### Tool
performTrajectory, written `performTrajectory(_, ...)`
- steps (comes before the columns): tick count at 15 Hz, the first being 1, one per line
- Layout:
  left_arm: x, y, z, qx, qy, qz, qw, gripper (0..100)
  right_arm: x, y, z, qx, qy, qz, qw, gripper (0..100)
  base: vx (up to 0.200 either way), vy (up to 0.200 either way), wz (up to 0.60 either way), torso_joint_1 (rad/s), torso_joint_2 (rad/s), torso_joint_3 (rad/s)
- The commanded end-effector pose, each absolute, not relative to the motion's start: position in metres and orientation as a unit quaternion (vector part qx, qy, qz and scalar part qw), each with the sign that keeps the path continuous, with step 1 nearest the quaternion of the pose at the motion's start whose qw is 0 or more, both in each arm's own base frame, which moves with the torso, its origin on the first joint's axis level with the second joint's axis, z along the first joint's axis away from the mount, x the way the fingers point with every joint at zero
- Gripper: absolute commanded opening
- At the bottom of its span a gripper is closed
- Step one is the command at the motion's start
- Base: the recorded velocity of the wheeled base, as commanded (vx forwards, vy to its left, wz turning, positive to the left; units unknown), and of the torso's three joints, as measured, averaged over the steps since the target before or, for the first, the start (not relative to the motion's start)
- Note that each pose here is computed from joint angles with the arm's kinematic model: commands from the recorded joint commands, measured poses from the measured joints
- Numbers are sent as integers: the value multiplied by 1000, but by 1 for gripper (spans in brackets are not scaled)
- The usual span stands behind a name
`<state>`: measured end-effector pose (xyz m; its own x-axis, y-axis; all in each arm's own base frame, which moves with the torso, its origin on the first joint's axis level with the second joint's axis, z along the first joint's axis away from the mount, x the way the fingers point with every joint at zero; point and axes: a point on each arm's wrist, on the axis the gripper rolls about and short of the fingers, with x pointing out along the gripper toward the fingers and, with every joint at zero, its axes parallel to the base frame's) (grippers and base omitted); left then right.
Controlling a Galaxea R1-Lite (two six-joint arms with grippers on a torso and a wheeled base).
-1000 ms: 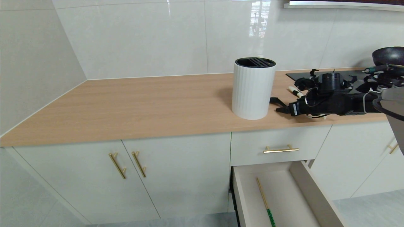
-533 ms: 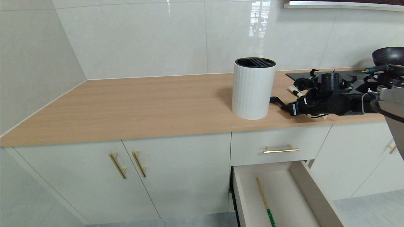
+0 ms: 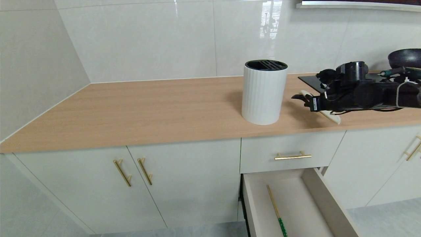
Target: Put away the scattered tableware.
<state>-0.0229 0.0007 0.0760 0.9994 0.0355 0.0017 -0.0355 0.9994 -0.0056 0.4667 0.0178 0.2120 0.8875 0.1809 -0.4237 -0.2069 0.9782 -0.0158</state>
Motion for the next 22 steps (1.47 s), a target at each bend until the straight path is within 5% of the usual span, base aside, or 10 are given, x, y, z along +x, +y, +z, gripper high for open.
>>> performTrajectory(1, -23, 1, 76, -3, -1, 18, 1000, 100, 432, 20, 262, -4, 193, 60, 979, 0, 0, 0, 0, 0, 0, 0)
performTrajectory(5, -23, 1, 76, -3, -2, 18, 1000, 100, 367, 18, 274, 19, 226, 31, 973, 0, 0, 0, 0, 0, 0, 0)
performTrajectory(7, -23, 1, 76, -3, -1, 18, 1000, 100, 296, 24, 274, 33, 246, 42, 968, 0, 0, 0, 0, 0, 0, 0)
performTrajectory(13, -23, 1, 76, -3, -2, 18, 1000, 100, 195, 27, 228, 34, 259, 66, 963, 0, 0, 0, 0, 0, 0, 0)
performTrajectory(22, -23, 1, 76, -3, 0, 18, 1000, 100, 194, 33, 170, 22, 332, 75, 940, 0, 0, 0, 0, 0, 0, 0)
